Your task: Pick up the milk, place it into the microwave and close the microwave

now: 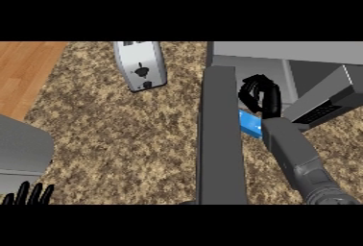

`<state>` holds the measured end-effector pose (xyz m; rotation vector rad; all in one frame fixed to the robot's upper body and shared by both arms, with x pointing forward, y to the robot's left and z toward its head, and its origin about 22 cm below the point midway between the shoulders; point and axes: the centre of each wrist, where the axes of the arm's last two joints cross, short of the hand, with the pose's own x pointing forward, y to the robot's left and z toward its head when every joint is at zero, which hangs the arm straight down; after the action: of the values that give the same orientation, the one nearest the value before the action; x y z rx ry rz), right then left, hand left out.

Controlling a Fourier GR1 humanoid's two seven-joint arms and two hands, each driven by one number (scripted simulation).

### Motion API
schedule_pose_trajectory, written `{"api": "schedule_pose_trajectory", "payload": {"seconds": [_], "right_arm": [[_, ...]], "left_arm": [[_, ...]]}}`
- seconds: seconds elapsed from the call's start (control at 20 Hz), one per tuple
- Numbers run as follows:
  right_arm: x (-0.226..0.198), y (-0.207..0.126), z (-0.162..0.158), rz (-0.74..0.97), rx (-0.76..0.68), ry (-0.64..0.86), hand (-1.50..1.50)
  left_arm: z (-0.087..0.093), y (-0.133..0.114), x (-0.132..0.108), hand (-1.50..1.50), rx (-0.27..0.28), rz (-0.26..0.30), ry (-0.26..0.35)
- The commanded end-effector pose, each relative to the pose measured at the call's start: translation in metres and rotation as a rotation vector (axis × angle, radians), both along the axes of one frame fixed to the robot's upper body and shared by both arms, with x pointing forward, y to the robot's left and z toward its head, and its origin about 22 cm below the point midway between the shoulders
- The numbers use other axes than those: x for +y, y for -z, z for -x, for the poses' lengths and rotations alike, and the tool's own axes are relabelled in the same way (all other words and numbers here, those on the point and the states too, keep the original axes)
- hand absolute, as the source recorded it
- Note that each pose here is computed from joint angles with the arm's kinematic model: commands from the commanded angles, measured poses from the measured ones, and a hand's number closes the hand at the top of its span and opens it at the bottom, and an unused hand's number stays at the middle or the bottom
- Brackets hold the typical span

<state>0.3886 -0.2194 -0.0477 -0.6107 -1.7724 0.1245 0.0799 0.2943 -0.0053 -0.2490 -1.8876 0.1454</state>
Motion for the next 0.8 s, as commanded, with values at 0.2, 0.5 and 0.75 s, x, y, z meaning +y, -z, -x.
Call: {"api": "schedule_pose_trajectory", "payload": {"seconds": [0.2, 0.5, 0.75], "right_arm": [[-0.018, -0.023, -0.016, 0.159, -0.098, 0.062, 1.5], [0.001, -0.044, -0.03, 0.055, -0.185, 0.079, 1.5], [-0.02, -0.045, -0.029, 0.203, -0.234, 0.162, 1.5]], "left_arm": [[0.0, -0.003, -0.005, -1.5, -0.009, 0.006, 0.047], [-0.013, 0.005, 0.0, -1.5, -0.007, 0.003, 0.018], [-0.011, 0.007, 0.003, -1.5, 0.005, -0.019, 0.023]]}}
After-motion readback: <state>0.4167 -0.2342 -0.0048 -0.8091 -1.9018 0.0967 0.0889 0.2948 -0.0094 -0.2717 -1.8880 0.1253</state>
